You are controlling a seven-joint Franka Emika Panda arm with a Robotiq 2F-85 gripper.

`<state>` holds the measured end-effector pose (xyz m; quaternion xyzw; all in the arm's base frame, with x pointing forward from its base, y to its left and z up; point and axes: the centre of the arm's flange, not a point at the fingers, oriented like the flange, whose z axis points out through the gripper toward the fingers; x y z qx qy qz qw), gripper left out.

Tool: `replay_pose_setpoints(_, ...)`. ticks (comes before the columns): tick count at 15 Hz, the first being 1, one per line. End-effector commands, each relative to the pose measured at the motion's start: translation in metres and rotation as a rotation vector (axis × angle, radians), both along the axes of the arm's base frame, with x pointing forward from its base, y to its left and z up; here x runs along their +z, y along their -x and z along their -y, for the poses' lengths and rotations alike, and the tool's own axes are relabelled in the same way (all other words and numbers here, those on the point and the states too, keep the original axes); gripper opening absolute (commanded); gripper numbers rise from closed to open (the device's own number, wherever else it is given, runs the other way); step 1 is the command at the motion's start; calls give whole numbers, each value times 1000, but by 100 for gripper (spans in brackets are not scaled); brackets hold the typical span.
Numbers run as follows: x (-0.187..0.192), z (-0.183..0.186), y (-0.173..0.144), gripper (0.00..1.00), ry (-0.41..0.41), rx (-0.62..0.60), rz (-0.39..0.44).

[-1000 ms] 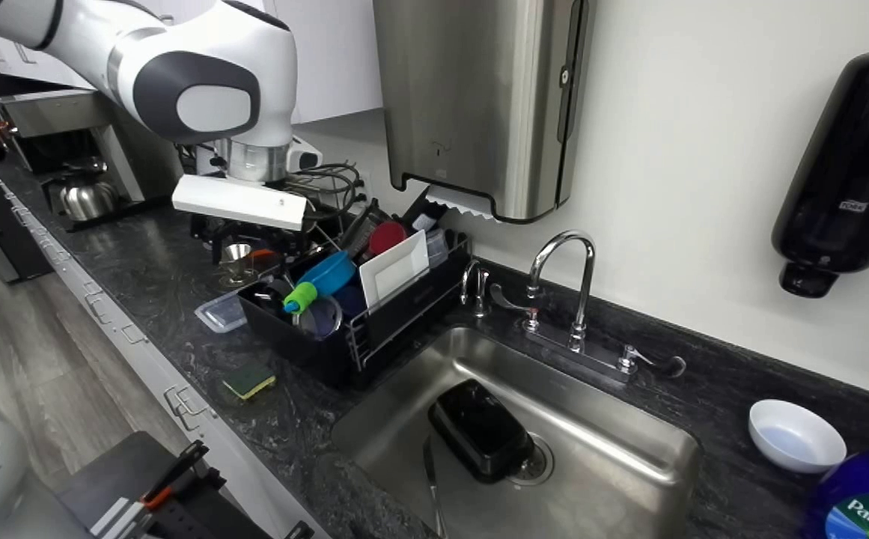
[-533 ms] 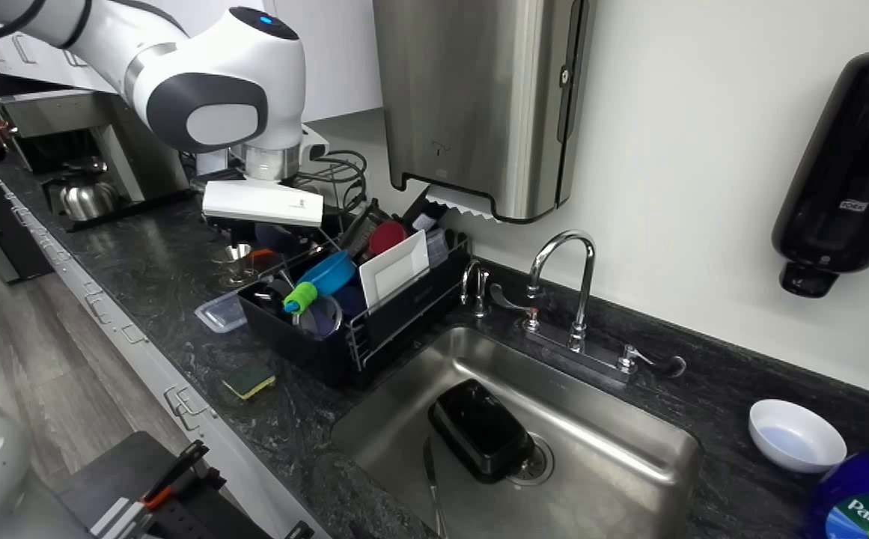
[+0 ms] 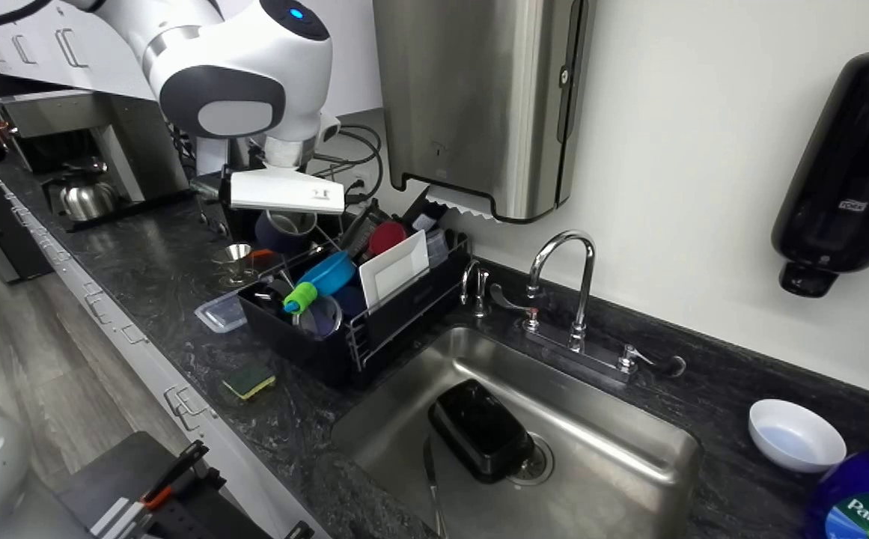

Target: Pick up the blue cup from the dish rack and put it in the sink.

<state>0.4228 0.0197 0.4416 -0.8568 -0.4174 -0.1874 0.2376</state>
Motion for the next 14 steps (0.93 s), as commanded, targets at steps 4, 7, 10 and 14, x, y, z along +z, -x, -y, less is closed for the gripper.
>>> replay_pose_setpoints(4, -9, 3, -5, 100, -16, 60, -56)
replay_pose_setpoints(7, -5, 2, -4, 100, -14, 63, -48)
replay_pose_setpoints(10, -5, 3, -4, 100, -14, 61, -48)
replay_pose_setpoints(14, -3, 1, -4, 100, -104, 93, -38)
